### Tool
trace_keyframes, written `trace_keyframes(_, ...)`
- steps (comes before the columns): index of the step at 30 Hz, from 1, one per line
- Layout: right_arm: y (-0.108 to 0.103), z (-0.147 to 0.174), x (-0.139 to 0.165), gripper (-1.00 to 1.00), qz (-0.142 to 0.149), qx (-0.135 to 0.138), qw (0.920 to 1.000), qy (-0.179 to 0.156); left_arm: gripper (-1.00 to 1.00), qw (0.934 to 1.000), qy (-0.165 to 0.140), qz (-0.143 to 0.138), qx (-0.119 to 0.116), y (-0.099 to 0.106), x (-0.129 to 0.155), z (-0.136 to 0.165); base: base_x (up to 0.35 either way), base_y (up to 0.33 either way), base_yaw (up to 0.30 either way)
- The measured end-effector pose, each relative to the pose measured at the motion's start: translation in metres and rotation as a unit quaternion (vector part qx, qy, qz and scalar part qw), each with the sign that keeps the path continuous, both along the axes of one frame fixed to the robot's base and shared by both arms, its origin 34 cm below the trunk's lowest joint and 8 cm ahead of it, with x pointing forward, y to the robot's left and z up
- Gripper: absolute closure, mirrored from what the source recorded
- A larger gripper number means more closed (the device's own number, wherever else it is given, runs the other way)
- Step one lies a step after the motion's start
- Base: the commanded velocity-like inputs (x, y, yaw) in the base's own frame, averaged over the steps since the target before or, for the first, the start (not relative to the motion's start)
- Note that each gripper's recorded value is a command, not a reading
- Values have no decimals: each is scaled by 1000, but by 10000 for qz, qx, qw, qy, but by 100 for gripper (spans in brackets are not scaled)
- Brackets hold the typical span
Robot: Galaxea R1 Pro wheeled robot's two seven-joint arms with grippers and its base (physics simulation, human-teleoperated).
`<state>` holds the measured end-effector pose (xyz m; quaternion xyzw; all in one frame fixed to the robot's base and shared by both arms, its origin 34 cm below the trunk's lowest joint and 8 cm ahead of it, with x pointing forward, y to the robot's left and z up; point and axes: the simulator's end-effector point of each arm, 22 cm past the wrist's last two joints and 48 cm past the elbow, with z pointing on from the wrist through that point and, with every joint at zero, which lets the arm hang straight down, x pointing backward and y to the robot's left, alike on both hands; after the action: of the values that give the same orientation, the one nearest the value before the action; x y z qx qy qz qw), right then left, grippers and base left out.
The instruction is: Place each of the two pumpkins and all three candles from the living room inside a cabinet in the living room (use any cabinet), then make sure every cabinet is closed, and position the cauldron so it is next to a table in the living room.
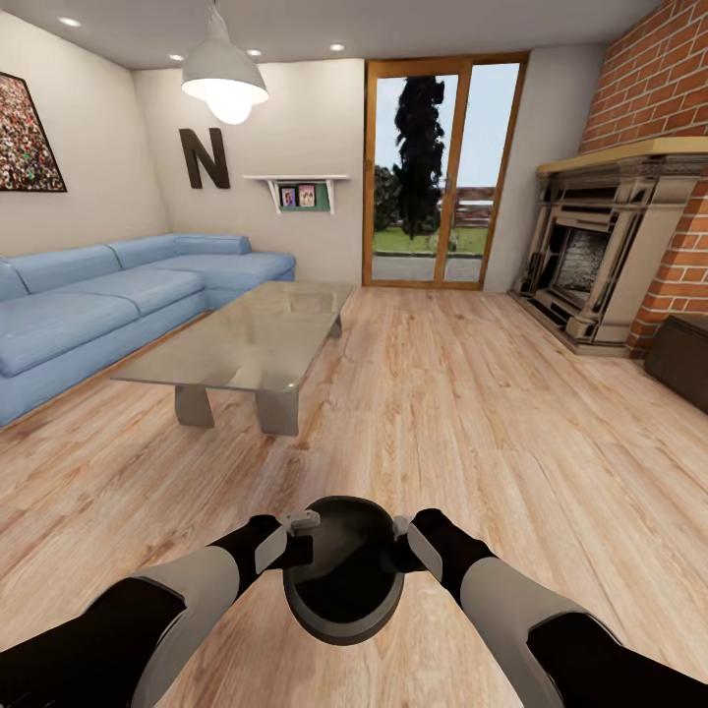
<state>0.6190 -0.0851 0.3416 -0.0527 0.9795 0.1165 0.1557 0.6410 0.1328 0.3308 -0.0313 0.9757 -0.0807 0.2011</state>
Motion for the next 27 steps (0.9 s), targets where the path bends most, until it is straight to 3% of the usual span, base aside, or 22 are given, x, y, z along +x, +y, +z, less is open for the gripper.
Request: trace_keyframes(27, 0, -1, -1, 100, -9, 11, 10000, 2, 100, 10000, 2, -10, 11, 0, 0, 0, 0, 0, 0)
